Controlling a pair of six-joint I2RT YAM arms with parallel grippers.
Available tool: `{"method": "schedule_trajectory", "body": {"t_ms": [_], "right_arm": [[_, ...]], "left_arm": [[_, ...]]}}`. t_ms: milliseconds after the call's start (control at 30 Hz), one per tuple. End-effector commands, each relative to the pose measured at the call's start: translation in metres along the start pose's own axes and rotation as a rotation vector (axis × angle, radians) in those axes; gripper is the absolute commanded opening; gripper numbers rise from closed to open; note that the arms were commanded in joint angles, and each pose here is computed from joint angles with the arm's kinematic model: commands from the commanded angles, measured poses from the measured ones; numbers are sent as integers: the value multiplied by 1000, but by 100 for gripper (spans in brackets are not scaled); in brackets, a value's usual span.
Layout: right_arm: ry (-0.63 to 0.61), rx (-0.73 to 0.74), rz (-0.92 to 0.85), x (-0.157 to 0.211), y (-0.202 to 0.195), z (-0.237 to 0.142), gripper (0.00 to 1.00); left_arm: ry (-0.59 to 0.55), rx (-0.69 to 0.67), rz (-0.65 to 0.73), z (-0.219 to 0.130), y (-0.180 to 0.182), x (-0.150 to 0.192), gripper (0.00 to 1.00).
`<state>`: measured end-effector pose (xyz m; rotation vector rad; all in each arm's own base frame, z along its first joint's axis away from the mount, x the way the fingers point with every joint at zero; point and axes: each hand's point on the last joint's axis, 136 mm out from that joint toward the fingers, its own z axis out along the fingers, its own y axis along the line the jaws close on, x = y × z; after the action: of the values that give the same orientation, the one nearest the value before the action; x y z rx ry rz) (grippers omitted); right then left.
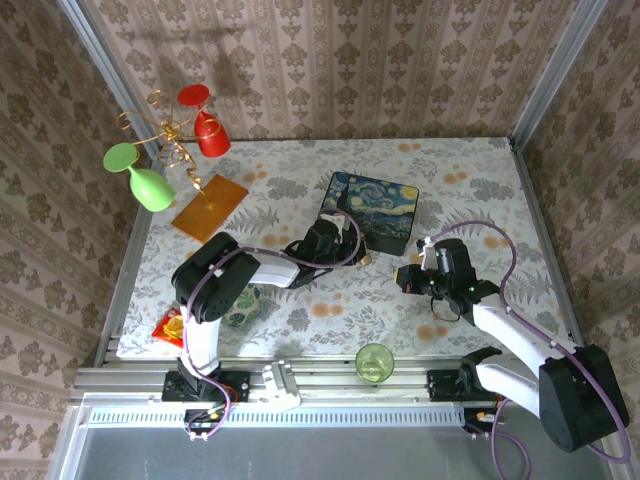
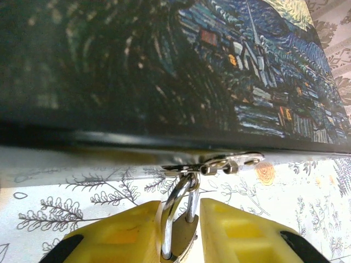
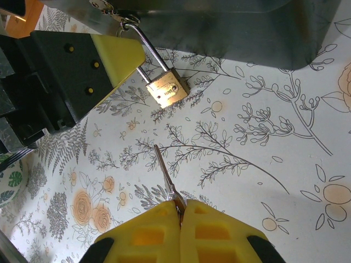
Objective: Unlock a padlock with a key
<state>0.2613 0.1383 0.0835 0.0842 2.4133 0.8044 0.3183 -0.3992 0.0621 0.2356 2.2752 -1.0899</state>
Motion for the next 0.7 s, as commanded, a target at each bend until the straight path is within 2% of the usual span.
{"method": "schedule_trajectory", "body": {"t_ms": [0, 267, 500, 667], "right_arm": [[-16, 3, 8, -4, -1, -1, 0], [-16, 3, 9, -3, -1, -1, 0], [-21, 3, 10, -4, -2, -1, 0], [-22, -5, 16, -4, 0, -2, 0]], "left_arm": [[21, 2, -6, 9, 2, 2, 26], [48, -40, 15, 11, 5, 8, 23], [33, -31, -8, 8, 4, 4, 5], [27, -3, -48, 4, -2, -2, 0]]}}
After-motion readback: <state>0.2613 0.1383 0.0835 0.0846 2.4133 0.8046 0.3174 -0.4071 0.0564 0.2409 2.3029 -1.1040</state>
